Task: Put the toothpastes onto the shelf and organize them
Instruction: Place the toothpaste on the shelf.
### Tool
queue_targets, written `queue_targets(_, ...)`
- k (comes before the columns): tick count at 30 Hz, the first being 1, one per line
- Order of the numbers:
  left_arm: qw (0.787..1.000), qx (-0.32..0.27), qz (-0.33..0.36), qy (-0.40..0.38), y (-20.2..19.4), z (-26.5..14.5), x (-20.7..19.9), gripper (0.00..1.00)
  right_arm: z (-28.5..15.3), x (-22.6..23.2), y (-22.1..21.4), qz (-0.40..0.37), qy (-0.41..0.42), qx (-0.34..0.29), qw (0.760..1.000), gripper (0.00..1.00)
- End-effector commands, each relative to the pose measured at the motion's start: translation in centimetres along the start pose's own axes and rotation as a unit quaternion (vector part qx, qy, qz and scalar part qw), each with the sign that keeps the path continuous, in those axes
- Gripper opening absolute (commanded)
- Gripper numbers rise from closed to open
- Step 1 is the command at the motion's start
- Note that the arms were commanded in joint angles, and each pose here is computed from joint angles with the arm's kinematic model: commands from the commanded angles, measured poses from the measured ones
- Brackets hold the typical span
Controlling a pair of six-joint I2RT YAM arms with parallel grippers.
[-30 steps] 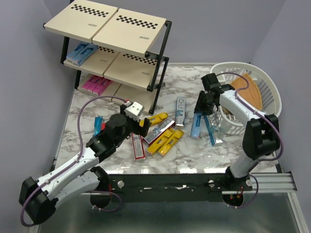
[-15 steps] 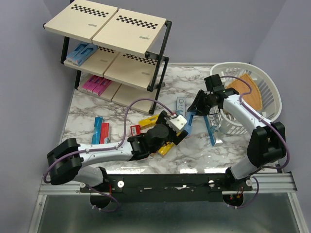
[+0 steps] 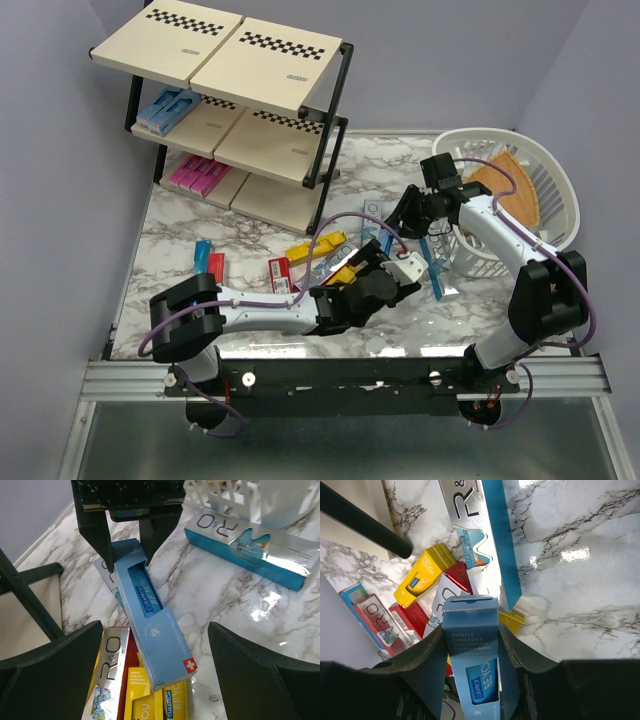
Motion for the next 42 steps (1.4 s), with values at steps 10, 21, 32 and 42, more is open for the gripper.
queue_targets(10,0.990,0.093,0.033,0.103,-1.4,1.7,0.4,0.87,-1.0,0.7,-0.3,0.010,0.034,-0.001,0.999,0.40)
queue_targets(21,0.984,0.125,0.047,0.118,-2.1,1.4,0.4,0.71,-1.0,0.9,-0.2,0.018,0.038,-0.002,0.999,0.41)
queue_targets(32,0.989,0.106,0.021,0.106,-0.8,0.6,0.6,0.34,-1.0,1.3,-0.1,0.017,0.048,-0.002,0.999,0.49)
queue_targets(42,0.994,0.082,-0.038,0.065,0.4,-1.6,2.4,0.27,-2.8,3.1,1.1,-0.037,0.094,-0.039,0.994,0.84)
Point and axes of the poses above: each gripper's point midway between its finger pads, its own z axis out along the fingers, its own x axis along the line the jaws close on, y = z × x, the point moved 6 cm from there along -z, back along the fingers, and after that the axes turned 1 degree about -z, right-handed, at the moved point
